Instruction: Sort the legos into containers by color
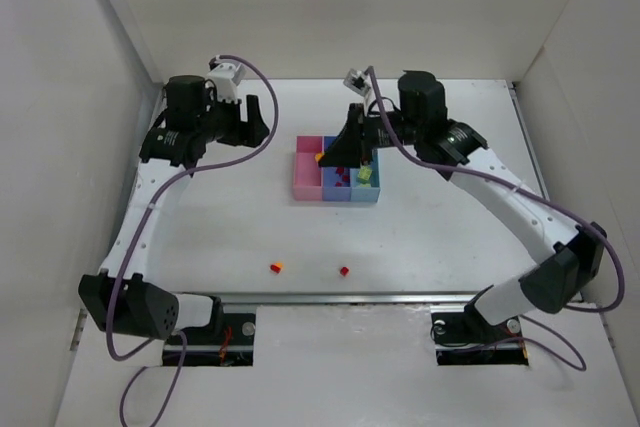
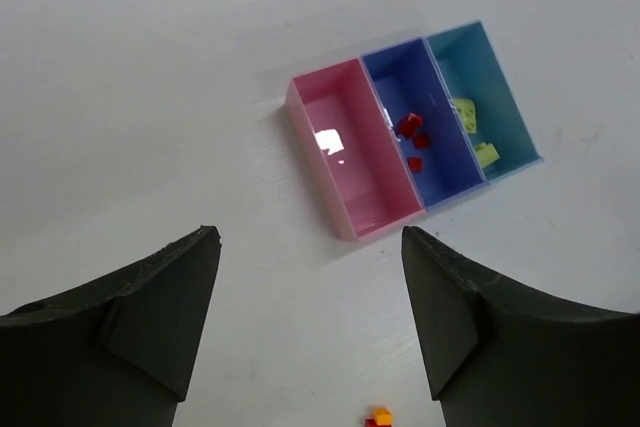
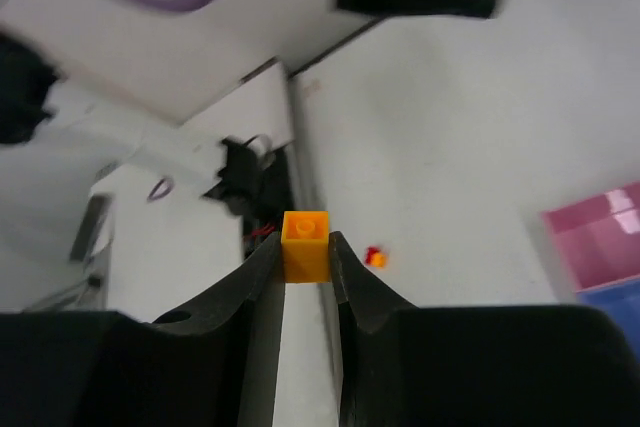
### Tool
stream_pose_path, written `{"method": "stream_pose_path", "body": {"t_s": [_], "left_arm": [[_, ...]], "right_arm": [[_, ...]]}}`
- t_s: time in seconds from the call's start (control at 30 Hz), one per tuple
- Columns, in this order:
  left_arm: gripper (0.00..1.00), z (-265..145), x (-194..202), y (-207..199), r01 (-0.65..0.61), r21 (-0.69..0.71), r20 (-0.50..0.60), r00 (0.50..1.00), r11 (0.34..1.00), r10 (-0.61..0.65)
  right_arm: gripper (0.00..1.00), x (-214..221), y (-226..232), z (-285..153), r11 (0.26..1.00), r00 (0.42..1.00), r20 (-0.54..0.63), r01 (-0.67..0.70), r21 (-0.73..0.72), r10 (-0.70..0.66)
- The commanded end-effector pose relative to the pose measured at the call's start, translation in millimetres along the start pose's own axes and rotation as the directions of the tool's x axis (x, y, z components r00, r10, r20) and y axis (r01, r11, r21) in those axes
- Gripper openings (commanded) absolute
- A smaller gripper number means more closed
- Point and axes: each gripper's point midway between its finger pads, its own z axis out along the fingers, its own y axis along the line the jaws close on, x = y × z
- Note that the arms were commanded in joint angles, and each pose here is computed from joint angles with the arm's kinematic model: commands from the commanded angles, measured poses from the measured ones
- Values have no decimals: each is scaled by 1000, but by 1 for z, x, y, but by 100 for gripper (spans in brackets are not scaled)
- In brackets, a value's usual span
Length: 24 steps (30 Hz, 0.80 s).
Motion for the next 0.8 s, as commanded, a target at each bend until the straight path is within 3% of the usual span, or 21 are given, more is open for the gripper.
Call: {"method": "stream_pose_path", "body": {"t_s": [0.0,0.07,0.13,0.23,0.47,0.77], "left_arm": [[71,-22,-24,16,-53,-92,119,991,994,64],[73,-26,-23,21,-59,-125,122,990,990,75],[75,-29,-20,33,-73,-183,121,988,980,96],[78,-31,-14,42,-65,-221,127,987,973,95],[79,-32,-8,67,-26,-274,118,991,961,60],[79,-25,1,75,-3,-271,100,994,963,31]], "right_arm": [[6,-17,-73,6,944,999,39,-43,327,33],[6,-24,-106,8,880,998,51,-64,471,46],[6,-30,-138,-3,761,998,55,-64,645,38],[6,-7,-184,9,647,995,-1,-62,760,97],[6,24,-247,46,585,980,-74,-48,810,183],[26,64,-285,65,561,955,-133,-40,827,264]]}}
